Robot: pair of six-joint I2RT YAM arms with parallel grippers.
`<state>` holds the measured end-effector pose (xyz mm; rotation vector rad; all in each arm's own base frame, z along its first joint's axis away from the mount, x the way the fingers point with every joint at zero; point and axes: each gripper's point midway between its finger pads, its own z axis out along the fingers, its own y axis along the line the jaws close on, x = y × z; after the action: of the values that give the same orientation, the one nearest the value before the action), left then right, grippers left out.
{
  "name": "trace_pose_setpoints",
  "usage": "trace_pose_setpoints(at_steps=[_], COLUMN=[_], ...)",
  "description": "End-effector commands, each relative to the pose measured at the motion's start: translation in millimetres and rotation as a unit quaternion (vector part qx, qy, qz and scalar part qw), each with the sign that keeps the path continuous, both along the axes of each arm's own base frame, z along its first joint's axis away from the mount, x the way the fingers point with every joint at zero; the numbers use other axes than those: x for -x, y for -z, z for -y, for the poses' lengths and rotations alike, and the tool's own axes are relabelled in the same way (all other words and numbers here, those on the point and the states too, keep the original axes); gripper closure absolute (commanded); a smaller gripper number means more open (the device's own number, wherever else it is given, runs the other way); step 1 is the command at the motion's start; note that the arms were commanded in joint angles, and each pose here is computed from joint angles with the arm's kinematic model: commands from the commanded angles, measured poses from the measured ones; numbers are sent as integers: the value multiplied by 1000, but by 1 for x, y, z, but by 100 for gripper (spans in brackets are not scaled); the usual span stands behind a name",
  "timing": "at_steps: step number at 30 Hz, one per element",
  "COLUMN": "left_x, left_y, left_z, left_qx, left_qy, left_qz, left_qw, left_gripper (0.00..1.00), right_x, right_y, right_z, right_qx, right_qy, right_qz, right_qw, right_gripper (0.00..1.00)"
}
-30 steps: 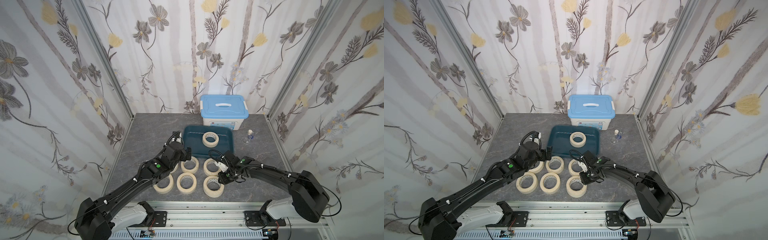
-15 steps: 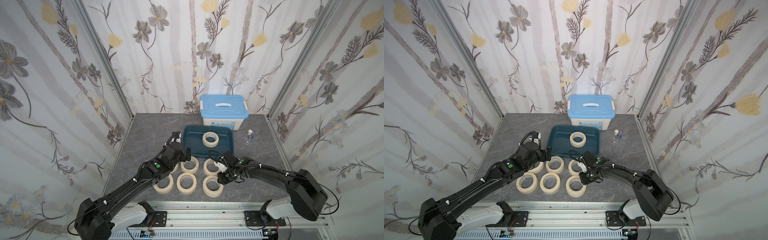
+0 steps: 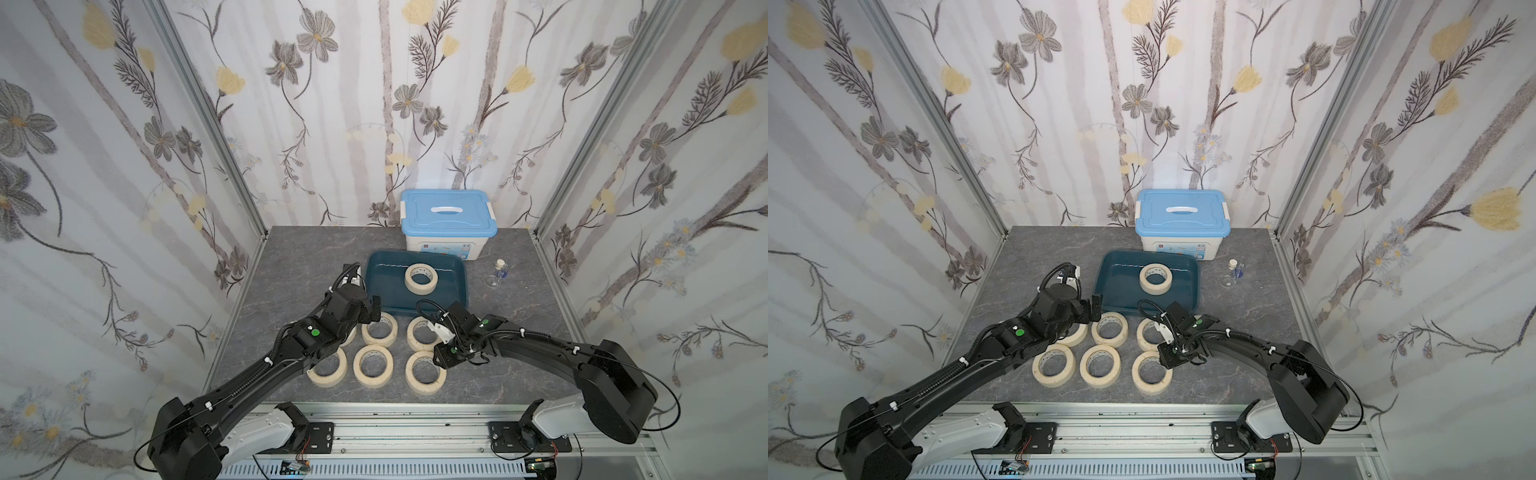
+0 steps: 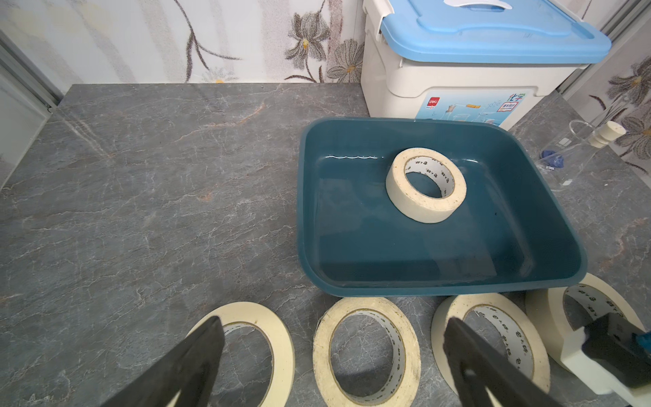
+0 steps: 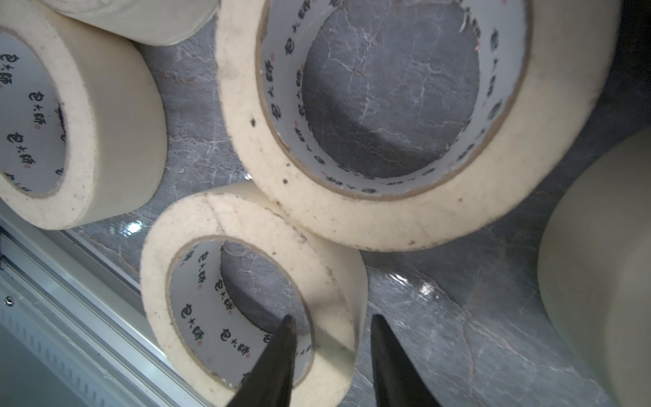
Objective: Take out the art tape in the storage box
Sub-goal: Place the art tape at the center of the board, then pick up the art tape from the storage box.
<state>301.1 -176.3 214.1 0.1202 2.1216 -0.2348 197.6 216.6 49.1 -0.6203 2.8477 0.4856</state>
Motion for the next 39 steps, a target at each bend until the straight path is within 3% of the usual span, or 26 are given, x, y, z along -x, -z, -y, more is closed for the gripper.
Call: trace_pose_setpoints(at_steps=[1, 15, 22, 29, 39], left_x=[-2, 3, 5, 7, 12], left_y=[-5, -7, -9, -9, -10], left_z=[-3, -5, -5, -5, -11], left_qx=[2, 17, 18, 20, 25], left_qy=[-8, -6, -2, 2, -4], left_qz=[8, 18, 21, 21, 22], left_qw=[1000, 1000, 1000, 1000, 999], left_gripper=[0, 0, 0, 0, 0], right_x=[1, -20, -62, -110, -177], right_y=[-6, -50, -73, -105, -107], right_z=[-2, 9, 34, 36, 31], right_qx=[-13, -36, -30, -25, -9], right_qy=[3, 26, 109, 140, 187], right_qz=[2, 55, 94, 140, 166], right_qw=[1000, 997, 989, 980, 968], right_gripper=[59, 50, 42, 38, 38])
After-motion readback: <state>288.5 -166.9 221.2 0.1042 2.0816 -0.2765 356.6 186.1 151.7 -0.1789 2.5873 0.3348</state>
